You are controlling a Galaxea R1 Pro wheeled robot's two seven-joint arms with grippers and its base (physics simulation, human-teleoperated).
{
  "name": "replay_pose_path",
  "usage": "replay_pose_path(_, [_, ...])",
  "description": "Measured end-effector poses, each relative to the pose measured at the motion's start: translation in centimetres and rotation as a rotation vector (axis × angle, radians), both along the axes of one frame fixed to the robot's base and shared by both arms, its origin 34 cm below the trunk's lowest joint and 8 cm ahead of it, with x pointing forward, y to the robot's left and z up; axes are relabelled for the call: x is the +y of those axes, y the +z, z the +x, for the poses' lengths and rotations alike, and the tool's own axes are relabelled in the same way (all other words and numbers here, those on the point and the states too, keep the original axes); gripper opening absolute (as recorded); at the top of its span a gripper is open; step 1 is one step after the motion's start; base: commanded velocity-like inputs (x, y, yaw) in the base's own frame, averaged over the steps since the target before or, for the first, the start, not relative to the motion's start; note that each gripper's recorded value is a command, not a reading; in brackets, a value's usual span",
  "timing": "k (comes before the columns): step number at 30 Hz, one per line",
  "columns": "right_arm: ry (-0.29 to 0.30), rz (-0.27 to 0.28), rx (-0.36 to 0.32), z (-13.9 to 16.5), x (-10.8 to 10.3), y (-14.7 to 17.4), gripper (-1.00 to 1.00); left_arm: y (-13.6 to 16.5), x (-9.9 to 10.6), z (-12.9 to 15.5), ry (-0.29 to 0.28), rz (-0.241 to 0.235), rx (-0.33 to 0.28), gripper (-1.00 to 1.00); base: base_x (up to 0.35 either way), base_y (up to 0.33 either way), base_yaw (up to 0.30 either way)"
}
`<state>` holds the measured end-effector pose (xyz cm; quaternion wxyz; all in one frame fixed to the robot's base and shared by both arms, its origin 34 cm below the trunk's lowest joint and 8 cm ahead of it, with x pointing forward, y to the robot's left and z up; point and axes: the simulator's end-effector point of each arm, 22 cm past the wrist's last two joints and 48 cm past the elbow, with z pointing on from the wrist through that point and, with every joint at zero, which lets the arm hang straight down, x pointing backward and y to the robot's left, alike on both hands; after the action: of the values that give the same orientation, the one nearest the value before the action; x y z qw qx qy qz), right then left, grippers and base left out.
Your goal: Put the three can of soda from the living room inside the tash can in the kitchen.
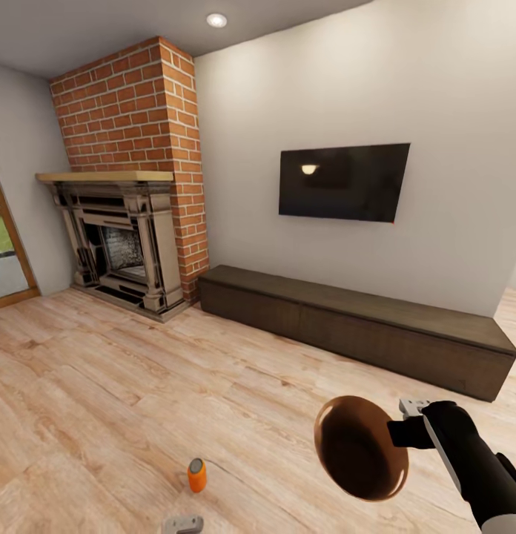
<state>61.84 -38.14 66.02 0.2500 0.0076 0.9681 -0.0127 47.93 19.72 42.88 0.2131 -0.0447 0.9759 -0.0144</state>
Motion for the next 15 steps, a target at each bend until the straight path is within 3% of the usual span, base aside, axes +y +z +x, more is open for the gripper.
replay_pose_path(3, [0.005, -0.004, -0.037, 0.6, 0.0, 0.8, -1.0, -0.6, 0.0, -0.1, 0.0, 0.0, 0.0, 1.0, 0.0, 0.0, 0.0])
replay_pose_path(5, [0.021, -0.019, -0.109, 1.1, 0.3, 2.8, -1.0, -1.0, -0.1, -0.1, -0.001, -0.001, 0.0, 1.0, 0.0, 0.0, 0.0])
replay_pose_path(12, [0.069, -0.043, -0.244, -0.4, 2.2, 5.6, -1.0, -2.4, -0.2, -0.3, -0.002, -0.001, -0.001, 1.0, 0.0, 0.0, 0.0])
replay_pose_path(15, [0.056, -0.01, -0.27, -0.7, 2.5, 5.7, -1.0, -3.0, -0.2, -0.4, -0.003, -0.001, -0.002, 1.0, 0.0, 0.0, 0.0])
